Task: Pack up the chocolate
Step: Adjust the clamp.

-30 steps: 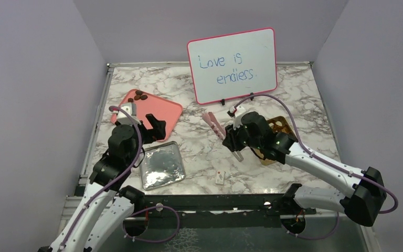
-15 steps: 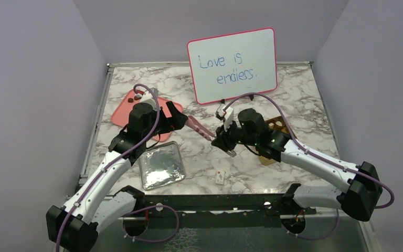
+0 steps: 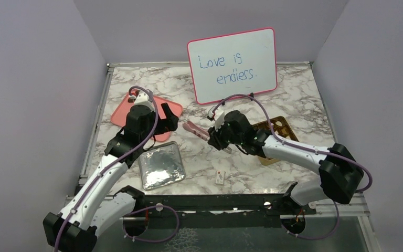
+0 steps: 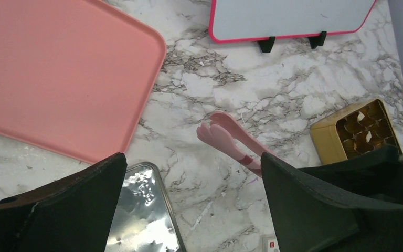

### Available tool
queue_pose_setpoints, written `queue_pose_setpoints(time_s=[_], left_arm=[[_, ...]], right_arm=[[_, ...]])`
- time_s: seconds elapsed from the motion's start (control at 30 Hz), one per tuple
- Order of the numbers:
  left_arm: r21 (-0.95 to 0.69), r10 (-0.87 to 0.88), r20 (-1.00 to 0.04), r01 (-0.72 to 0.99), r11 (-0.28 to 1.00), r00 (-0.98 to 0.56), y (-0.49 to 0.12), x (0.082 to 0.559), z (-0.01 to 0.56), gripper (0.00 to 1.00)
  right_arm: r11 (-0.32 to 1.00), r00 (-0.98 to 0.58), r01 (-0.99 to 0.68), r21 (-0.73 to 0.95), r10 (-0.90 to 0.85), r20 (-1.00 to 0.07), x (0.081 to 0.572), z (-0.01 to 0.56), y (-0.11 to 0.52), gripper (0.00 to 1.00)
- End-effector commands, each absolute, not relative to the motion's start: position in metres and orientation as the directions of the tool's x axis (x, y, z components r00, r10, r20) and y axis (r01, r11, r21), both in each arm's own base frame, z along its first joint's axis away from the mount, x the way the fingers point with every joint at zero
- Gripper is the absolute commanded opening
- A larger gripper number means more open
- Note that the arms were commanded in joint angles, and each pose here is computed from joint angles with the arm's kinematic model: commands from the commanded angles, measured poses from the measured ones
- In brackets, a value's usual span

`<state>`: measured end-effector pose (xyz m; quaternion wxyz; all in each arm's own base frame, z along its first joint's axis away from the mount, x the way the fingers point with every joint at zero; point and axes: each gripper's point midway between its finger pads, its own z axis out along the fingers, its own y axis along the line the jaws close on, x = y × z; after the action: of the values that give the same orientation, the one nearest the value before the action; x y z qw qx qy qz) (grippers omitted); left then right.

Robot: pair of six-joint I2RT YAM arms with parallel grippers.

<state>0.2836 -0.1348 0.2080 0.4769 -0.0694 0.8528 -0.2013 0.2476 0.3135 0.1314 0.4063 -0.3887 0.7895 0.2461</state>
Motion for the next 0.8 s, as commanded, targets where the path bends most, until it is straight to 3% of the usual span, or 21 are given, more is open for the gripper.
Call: queue_pose_setpoints(time_s=[0.0, 0.4, 0.77], left_arm=[[-0.363, -0.289, -0.858, 0.104, 0.926, -0.424, -0.118, 0.277, 0.241, 0.99], [-0.364, -0.308, -0.882, 0.101, 0.926, -0.356, -0.104, 0.263, 0.247, 0.99], [-0.455, -0.404, -0.864, 0.12, 0.883, -0.3, -0.105, 0.253, 0.272, 0.99]], right_arm=[[0.622, -0.356, -0.779, 0.076, -0.339, -0.871, 0.265, 0.119, 0.324, 0.36], [0.718, -0.353, -0.696, -0.027, -0.375, -0.857, 0.293, 0.063, 0.315, 0.37], [0.798, -0.477, -0.6, -0.05, -0.408, -0.779, 0.283, 0.016, 0.289, 0.38]])
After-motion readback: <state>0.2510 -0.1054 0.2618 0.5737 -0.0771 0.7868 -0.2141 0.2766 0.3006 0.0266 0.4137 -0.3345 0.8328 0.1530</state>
